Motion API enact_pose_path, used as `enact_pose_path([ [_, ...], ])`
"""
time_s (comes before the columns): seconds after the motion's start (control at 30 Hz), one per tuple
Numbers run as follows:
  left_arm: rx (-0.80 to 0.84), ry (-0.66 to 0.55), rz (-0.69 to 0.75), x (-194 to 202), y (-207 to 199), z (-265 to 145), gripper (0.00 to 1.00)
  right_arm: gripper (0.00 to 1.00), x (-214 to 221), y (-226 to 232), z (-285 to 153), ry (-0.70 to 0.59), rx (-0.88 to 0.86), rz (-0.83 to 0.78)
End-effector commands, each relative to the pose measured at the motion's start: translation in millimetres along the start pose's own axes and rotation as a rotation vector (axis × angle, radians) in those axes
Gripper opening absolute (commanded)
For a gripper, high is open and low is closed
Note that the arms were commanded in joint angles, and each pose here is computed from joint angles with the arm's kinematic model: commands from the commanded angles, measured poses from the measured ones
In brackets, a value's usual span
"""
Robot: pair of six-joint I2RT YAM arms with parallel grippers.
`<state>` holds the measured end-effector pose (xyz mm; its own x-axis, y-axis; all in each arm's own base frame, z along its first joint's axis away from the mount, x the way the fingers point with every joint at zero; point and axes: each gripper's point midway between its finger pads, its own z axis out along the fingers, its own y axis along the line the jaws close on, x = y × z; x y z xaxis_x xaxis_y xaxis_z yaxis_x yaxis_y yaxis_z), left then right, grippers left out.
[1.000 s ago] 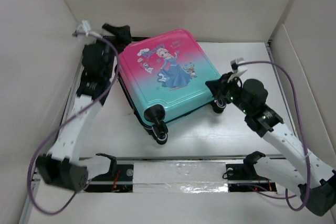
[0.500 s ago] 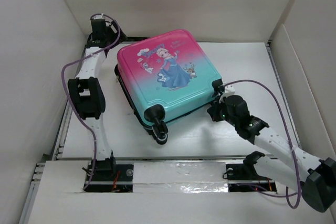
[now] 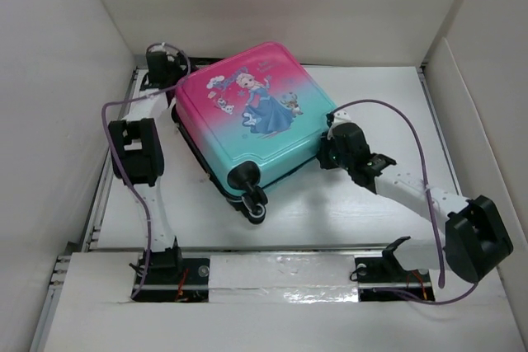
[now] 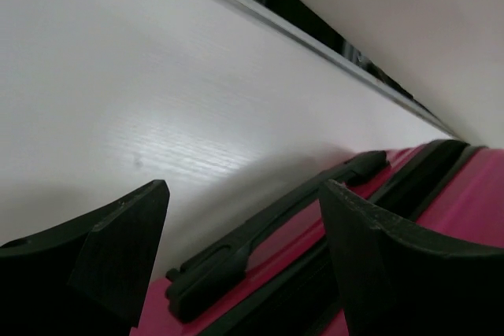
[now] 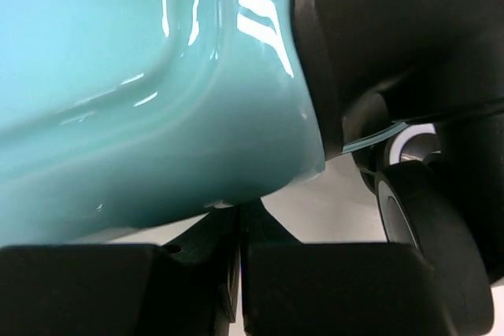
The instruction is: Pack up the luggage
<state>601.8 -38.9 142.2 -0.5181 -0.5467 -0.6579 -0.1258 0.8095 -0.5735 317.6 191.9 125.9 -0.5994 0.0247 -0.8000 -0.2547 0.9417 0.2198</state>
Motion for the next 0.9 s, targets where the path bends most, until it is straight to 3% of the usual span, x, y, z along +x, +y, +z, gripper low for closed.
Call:
enact_pose_path([
  [0.0, 0.107, -0.056, -0.07, 7.5, -19.1, -35.8, 0.74, 0.05, -114.5, 21.2, -2.2, -0.331, -0.056, 0.021],
  [0.13, 0.112, -0.119, -0.141, 46.3, -18.4, -60.9, 0.73, 0.05, -146.0, 32.5, 14.5, -0.359, -0.092, -0.016],
  [0.3, 0.13, -0.107, -0.236, 112.8, -16.0, -101.1, 0.71, 0.06, -178.8, 57.7, 44.0, -0.336, -0.197, -0.048],
  [0.47, 0.156, -0.098, -0.191, 162.3, -26.7, -142.6, 0.65, 0.08, -200.1, 72.6, 65.5, -0.298, -0.249, -0.074],
  [0.73, 0.169, -0.087, -0.139, 206.9, -19.4, -199.1, 0.56, 0.12, -236.8, 91.7, 85.0, -0.225, -0.344, -0.113],
  [0.87, 0.209, -0.124, -0.166, 216.1, -12.3, -229.2, 0.51, 0.2, -256.3, 91.1, 64.7, -0.263, -0.344, -0.133],
])
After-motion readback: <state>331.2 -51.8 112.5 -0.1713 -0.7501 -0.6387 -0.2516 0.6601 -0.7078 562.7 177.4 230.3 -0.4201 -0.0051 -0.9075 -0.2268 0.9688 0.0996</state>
